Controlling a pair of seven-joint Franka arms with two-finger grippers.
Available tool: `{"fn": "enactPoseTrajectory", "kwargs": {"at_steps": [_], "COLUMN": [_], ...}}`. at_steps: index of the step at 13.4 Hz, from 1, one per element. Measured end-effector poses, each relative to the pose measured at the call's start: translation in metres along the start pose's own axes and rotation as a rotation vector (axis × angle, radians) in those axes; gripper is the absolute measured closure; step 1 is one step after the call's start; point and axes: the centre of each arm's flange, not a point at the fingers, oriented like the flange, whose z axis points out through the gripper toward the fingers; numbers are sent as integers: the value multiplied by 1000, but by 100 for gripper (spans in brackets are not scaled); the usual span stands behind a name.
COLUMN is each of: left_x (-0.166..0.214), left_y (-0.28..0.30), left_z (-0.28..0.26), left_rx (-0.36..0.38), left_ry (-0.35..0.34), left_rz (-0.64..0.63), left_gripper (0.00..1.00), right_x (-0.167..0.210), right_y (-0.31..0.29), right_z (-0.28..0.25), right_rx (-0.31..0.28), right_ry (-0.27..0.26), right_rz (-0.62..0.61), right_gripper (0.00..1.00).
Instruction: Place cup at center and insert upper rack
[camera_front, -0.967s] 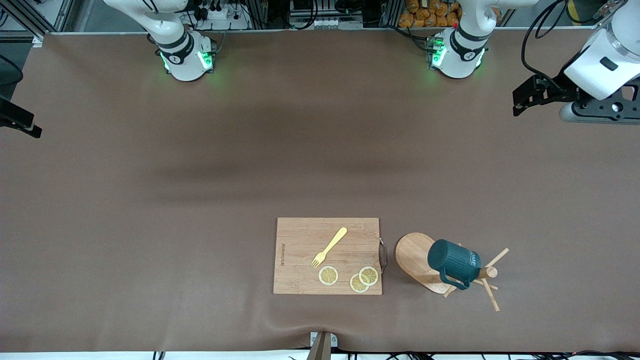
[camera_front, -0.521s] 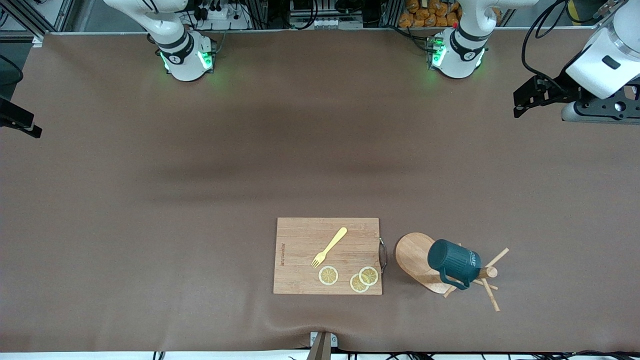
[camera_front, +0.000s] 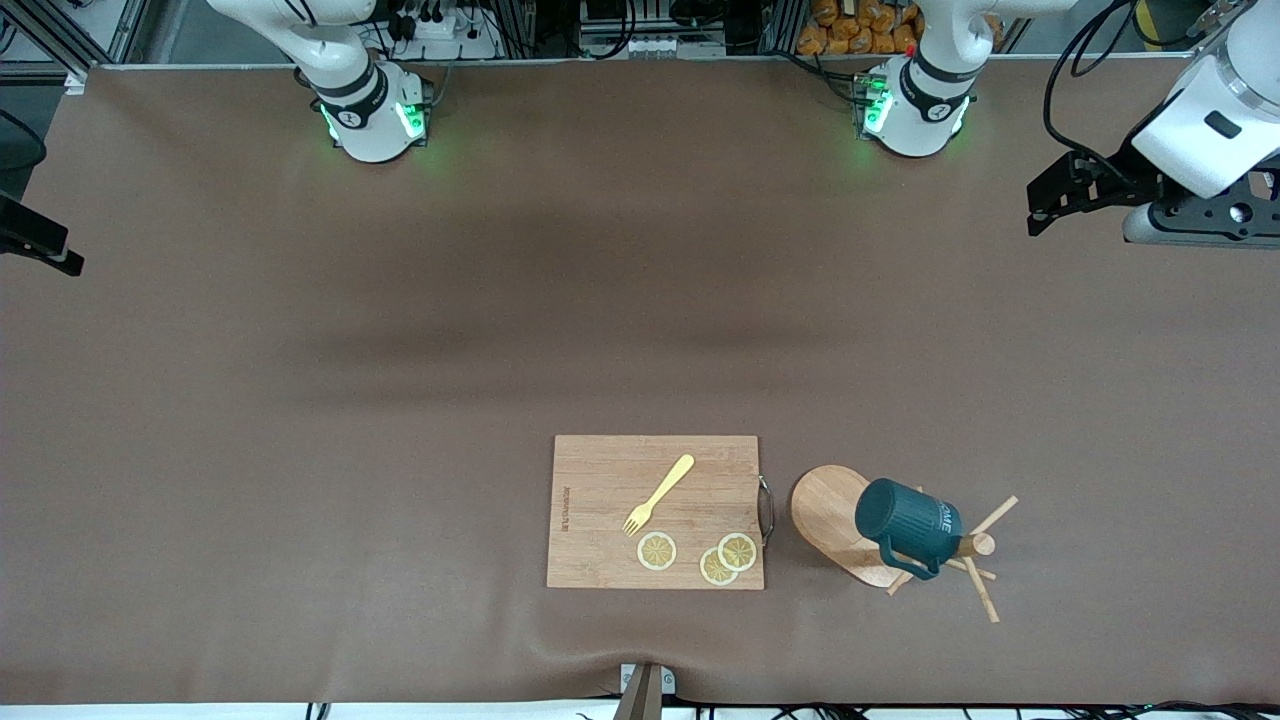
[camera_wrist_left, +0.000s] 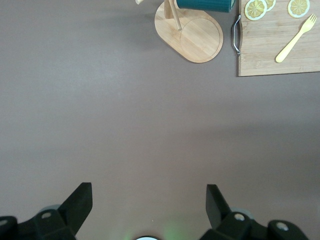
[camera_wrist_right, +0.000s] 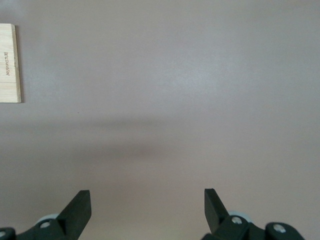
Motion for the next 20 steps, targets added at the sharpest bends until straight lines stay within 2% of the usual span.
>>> {"fn": "enactPoseTrajectory", "kwargs": {"at_steps": [20], "left_x": [2], "left_y": [-2], "left_z": [-1], "left_rx": [4], "left_ry": [14], "left_rz": [-2], "left_gripper": [0], "right_x": [0], "right_y": [0], "right_z": [0], "right_rx": [0], "right_ry": [0], "right_rz": [0], "right_gripper": [0]}}
